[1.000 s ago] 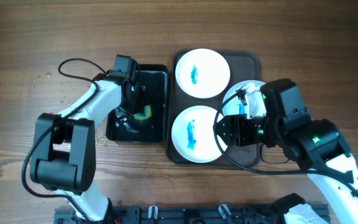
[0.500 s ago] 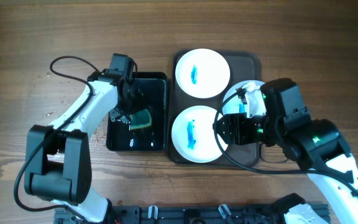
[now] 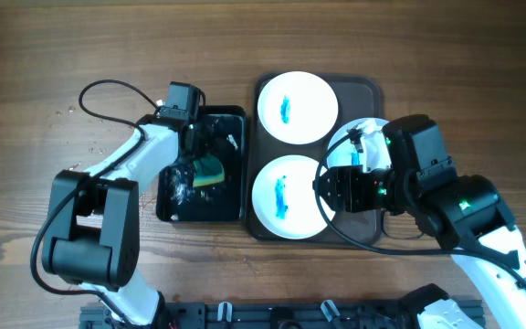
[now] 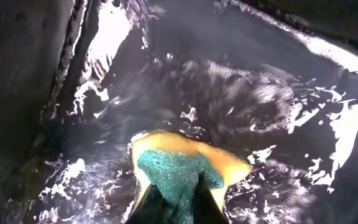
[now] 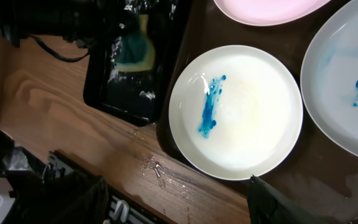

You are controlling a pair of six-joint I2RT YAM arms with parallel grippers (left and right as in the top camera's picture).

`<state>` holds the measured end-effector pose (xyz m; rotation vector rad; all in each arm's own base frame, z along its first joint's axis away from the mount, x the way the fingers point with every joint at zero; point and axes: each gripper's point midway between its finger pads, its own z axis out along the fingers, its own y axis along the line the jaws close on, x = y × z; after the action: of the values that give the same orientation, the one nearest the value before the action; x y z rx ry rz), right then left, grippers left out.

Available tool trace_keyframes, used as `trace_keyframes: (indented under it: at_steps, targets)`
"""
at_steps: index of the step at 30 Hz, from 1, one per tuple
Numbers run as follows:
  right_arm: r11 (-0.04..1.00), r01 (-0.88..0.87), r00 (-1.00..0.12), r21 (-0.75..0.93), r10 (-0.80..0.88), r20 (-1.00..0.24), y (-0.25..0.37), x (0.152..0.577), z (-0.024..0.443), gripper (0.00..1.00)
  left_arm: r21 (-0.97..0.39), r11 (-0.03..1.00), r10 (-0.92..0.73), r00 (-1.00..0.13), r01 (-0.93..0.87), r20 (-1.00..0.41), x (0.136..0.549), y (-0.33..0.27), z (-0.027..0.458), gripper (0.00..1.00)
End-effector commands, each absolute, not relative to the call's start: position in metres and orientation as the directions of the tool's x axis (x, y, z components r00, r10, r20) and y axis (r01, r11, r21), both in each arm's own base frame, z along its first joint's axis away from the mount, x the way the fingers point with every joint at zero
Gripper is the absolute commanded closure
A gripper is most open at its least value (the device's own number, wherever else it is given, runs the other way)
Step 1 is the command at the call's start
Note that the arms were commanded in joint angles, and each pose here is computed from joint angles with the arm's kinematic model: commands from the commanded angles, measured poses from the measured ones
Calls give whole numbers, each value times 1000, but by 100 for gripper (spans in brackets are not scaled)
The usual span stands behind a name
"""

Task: Clean dirty plates on tray and stack at the side
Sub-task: 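Reach left gripper to the sponge and right gripper to the front plate, then grasp the green sponge with the left gripper and lift it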

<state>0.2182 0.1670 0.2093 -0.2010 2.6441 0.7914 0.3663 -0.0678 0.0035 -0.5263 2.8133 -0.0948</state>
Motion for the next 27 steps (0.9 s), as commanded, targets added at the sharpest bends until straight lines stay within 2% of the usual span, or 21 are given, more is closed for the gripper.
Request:
trace_keyframes:
  at_steps: [1, 2, 3, 4, 7, 13, 17, 21, 22, 23, 24, 26, 27]
  targets:
    - [834, -234, -915, 500, -15, -402, 167, 219, 213, 28, -141, 947, -316, -916, -288, -249, 365, -74, 20, 65]
    - [835, -234, -915, 499, -16, -403, 166, 219, 213, 28, -162, 949, -305, -919, -271, -251, 366, -78, 30, 50]
    - [842, -228, -915, 488, -13, -404, 164, 220, 212, 27, -177, 948, -301, -921, -263, -247, 366, -81, 39, 41]
    - [853, -219, -914, 473, -9, -406, 161, 221, 210, 27, -187, 948, -299, -923, -258, -243, 363, -83, 47, 36]
    - [866, -208, -912, 456, -3, -411, 158, 223, 209, 27, -188, 947, -298, -928, -259, -222, 352, -82, 57, 34]
    - [863, -177, -916, 474, 32, -400, 159, 225, 210, 26, -143, 951, -294, -946, -275, -133, 327, -78, 49, 35]
    - [865, -167, -920, 474, 36, -390, 159, 225, 208, 17, -140, 951, -294, -948, -277, -125, 325, -78, 47, 36]
    - [866, -160, -924, 475, 39, -381, 159, 224, 207, 16, -189, 944, -290, -953, -271, -82, 320, -88, 47, 36]
    - [866, -159, -924, 474, 39, -381, 158, 225, 207, 15, -206, 941, -288, -955, -269, -68, 318, -91, 48, 32]
    - [866, -160, -923, 474, 39, -382, 159, 225, 207, 13, -218, 938, -287, -956, -269, -55, 316, -94, 48, 14]
    - [866, -159, -924, 475, 39, -381, 159, 225, 207, 10, -219, 937, -289, -956, -272, -48, 314, -94, 48, 4]
    - [866, -159, -924, 474, 39, -381, 158, 225, 207, 0, -213, 939, -283, -958, -269, -38, 311, -95, 48, 3]
    - [866, -156, -924, 475, 42, -380, 158, 225, 207, 0, -212, 940, -279, -960, -266, -36, 310, -96, 47, 4]
